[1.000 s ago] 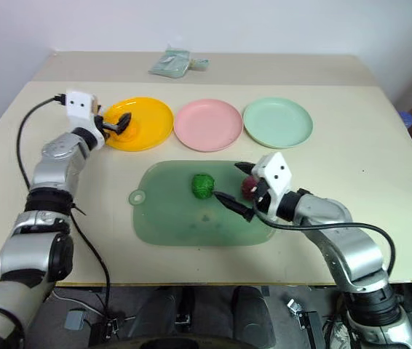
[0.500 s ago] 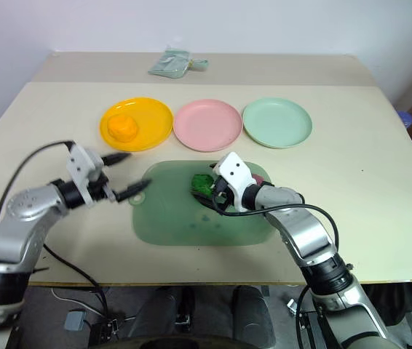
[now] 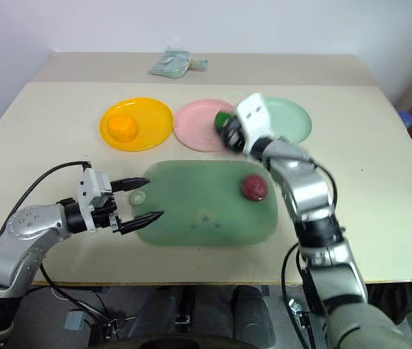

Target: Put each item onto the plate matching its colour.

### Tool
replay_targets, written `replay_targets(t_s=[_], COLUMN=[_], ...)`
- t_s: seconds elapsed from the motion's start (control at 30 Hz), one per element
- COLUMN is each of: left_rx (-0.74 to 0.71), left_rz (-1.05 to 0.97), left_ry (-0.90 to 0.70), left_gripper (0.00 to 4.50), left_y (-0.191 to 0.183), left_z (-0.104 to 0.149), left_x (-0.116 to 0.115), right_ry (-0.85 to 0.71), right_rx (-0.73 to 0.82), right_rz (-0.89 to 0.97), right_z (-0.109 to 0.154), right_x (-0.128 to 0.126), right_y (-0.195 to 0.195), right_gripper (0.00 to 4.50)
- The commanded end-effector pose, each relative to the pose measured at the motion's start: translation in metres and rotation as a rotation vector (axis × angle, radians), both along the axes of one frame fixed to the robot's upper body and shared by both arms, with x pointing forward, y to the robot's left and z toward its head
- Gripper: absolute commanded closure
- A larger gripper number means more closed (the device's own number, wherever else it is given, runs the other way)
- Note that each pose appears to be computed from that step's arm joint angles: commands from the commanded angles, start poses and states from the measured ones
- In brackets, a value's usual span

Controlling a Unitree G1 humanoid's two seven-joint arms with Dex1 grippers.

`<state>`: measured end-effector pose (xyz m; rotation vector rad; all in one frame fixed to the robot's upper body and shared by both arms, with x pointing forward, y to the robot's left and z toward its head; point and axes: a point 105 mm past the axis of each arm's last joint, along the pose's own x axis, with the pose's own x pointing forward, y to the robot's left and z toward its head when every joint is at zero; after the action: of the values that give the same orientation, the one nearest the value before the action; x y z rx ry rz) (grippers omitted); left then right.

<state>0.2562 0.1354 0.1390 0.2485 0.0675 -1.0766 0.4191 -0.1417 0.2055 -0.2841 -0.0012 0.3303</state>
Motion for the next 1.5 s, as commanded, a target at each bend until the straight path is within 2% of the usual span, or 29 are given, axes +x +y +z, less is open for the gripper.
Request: replay_targets(t_s=[0.03, 0.13, 0.2, 0.23, 0.3, 0.37, 0.43, 0.5, 0.57, 0.67, 0.73, 0.83, 0.93, 0.97, 1.07, 1.13, 1.2, 1.3, 1.47, 1.5], left_rx=[-0.026, -0.042, -0.049, -0.051, -0.054, -0.055, -0.053, -0.049, -0.045, -0.038, -0.031, -0.028, -0.029, -0.029, -0.029, -0.029, -0.045, -0.079, -0.054, -0.057], left_rz=[-0.068, -0.085, -0.083, -0.079, -0.068, -0.05, -0.035, -0.026, -0.018, -0.011, -0.015, -0.023, -0.028, -0.029, 0.001, 0.057, 0.188, 0.37, 0.46, 0.473], left_ry=[-0.032, -0.027, -0.03, -0.031, -0.036, -0.036, -0.035, -0.035, -0.035, -0.034, -0.035, -0.037, -0.041, -0.042, -0.047, -0.056, -0.099, -0.131, -0.141, -0.142], left_gripper=[0.0, 0.0, 0.0, 0.0, 0.0, 0.0, 0.0, 0.0, 0.0, 0.0, 0.0, 0.0, 0.0, 0.0, 0.0, 0.0, 0.0, 0.0, 0.0, 0.0], left_y=[-0.018, -0.027, -0.031, -0.031, -0.032, -0.03, -0.028, -0.025, -0.022, -0.017, -0.016, -0.015, -0.016, -0.017, -0.011, -0.001, 0.018, 0.045, 0.063, 0.066], left_z=[0.009, 0.008, 0.008, 0.008, 0.009, 0.008, 0.007, 0.006, 0.005, 0.004, 0.003, 0.003, 0.003, 0.003, 0.003, 0.002, 0.003, 0.004, 0.0, 0.0], left_x=[-0.008, -0.012, -0.013, -0.014, -0.014, -0.013, -0.012, -0.012, -0.011, -0.008, -0.005, -0.004, -0.002, -0.001, 0.0, 0.003, 0.013, 0.024, 0.019, 0.016], right_ry=[0.02, 0.025, 0.03, 0.02, -0.031, -0.109, -0.163, -0.16, -0.08, 0.087, 0.186, 0.264, 0.3, 0.299, 0.185, 0.109, 0.056, 0.034, 0.038, 0.046], right_rx=[-0.026, -0.015, 0.001, 0.003, 0.016, 0.007, -0.007, -0.011, -0.022, -0.043, -0.084, -0.117, -0.142, -0.133, -0.104, -0.043, -0.002, 0.003, 0.019, 0.031], right_rz=[-0.203, -0.224, -0.228, -0.222, -0.19, -0.095, 0.064, 0.299, 0.478, 0.598, 0.595, 0.577, 0.509, 0.489, 0.53, 0.542, 0.479, 0.317, 0.233, 0.218], right_z=[-0.014, -0.018, -0.021, -0.02, -0.011, 0.004, 0.014, 0.013, 0.001, -0.028, -0.052, -0.071, -0.085, -0.084, -0.063, -0.047, -0.04, -0.039, -0.039, -0.04], right_x=[0.026, 0.04, 0.045, 0.046, 0.046, 0.038, 0.017, -0.019, -0.054, -0.091, -0.101, -0.105, -0.096, -0.092, -0.085, -0.076, -0.054, -0.013, 0.024, 0.03], right_y=[-0.046, -0.052, -0.054, -0.054, -0.051, -0.045, -0.037, -0.023, -0.014, -0.015, -0.019, -0.021, -0.026, -0.026, -0.006, 0.012, 0.029, 0.047, 0.073, 0.078], right_gripper=[2.46, 2.46, 1.43, 1.07, 0.06, 0.02, 0.02, 0.02, 0.02, 0.02, 0.02, 0.02, 0.02, 0.53, 1.62, 1.62, 1.62, 1.62, 1.62, 1.21])
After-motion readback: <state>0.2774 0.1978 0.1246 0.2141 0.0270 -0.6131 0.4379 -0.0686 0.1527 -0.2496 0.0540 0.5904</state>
